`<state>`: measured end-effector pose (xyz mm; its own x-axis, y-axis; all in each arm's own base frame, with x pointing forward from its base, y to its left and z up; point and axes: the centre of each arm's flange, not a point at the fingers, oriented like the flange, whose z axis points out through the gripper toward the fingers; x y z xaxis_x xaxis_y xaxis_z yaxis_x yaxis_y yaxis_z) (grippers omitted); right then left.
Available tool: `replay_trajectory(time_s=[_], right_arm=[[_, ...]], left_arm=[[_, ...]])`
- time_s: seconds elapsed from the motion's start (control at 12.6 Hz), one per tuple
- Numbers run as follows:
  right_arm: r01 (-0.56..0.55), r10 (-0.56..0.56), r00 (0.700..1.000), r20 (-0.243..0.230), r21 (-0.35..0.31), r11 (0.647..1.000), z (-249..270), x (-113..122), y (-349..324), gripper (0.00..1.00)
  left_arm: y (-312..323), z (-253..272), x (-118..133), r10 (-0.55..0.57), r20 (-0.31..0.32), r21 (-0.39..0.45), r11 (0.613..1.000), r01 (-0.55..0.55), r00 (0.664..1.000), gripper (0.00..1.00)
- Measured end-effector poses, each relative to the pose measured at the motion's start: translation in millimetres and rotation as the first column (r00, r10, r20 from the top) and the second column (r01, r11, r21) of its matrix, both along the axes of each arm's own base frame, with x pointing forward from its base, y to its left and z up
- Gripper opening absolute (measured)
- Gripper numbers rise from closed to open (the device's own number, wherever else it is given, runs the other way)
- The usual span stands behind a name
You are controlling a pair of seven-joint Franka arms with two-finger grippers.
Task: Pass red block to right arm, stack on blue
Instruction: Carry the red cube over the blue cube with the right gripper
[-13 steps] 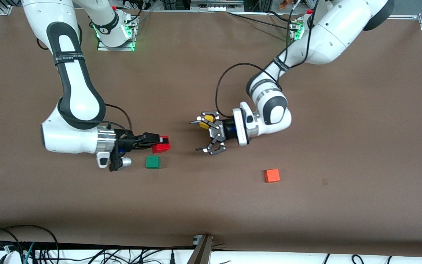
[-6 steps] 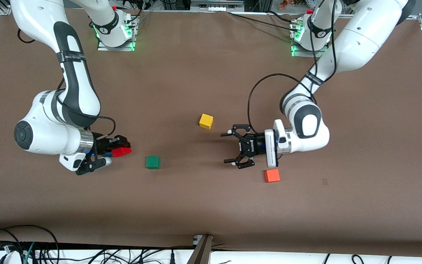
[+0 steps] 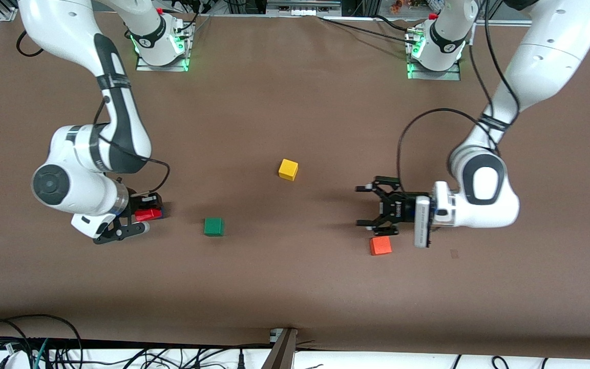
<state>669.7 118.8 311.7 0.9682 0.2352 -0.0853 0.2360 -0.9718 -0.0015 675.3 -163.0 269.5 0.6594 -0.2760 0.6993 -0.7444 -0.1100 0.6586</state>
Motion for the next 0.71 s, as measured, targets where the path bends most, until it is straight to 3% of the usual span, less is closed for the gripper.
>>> replay_trajectory(time_s=[0.24, 0.4, 0.56, 0.71], right_arm=[[0.04, -0.039, 0.997, 0.073, -0.008, 0.999, -15.5, -19.9, -3.7, 0.57], [0.059, -0.059, 0.991, 0.117, -0.002, 0.998, -30.7, -38.0, -18.5, 0.57], [0.075, -0.075, 0.988, 0.134, -0.001, 0.997, -40.1, -51.9, -30.5, 0.57], [0.09, -0.089, 0.985, 0.147, -0.003, 0.996, -42.2, -56.0, -40.5, 0.57]], left_arm=[[76.2, -11.7, -5.1, -0.045, -0.148, 0.196, 0.978, 0.074, 0.988, 1.0], [104.0, 0.9, -6.4, -0.051, -0.212, 0.341, 0.932, 0.122, 0.976, 1.0], [109.0, 32.7, -7.3, -0.035, -0.257, 0.49, 0.857, 0.161, 0.966, 1.0], [117.9, 64.7, -15.2, 0.006, -0.303, 0.646, 0.737, 0.2, 0.953, 1.0]])
